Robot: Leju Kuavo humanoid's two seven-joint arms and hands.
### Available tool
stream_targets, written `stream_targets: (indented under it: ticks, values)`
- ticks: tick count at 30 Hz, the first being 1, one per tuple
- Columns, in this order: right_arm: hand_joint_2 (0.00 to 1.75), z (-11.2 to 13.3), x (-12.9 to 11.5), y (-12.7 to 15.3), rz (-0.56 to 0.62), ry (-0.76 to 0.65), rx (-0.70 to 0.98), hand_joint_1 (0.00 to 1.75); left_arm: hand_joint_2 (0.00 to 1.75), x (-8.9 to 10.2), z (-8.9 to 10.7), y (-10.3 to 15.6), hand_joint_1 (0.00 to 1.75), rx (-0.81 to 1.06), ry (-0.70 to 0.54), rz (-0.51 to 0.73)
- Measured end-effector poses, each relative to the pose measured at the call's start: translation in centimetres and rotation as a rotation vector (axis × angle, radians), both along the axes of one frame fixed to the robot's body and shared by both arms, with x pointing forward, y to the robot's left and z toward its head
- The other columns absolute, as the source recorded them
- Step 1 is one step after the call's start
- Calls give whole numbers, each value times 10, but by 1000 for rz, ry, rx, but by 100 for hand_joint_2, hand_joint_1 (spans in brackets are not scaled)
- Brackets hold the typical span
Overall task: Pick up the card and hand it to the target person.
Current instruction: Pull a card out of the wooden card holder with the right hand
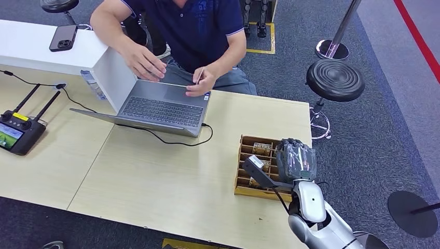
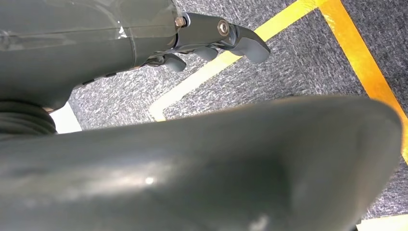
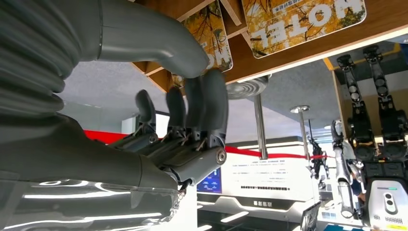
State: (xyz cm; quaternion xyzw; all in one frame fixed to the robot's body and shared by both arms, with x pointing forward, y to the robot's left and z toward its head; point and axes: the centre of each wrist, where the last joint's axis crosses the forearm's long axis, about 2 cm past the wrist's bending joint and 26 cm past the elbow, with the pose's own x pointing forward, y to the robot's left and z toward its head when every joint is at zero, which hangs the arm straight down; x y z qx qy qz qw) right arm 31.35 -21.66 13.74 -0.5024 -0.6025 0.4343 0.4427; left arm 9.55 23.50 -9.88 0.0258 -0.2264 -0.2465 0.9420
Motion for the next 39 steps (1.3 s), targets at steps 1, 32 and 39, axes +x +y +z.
stream_targets:
  ticks: [1, 32, 39]
  values:
    - [175, 0, 0, 0, 0, 0, 0, 82, 0, 0, 0, 0, 0, 0, 0, 0]
    - [175, 0, 0, 0, -1, 1, 1, 82, 0, 0, 0, 0, 0, 1, 0, 0]
    - [175, -2, 0, -1, -5, 11, 4, 79, 0, 0, 0, 0, 0, 1, 0, 0]
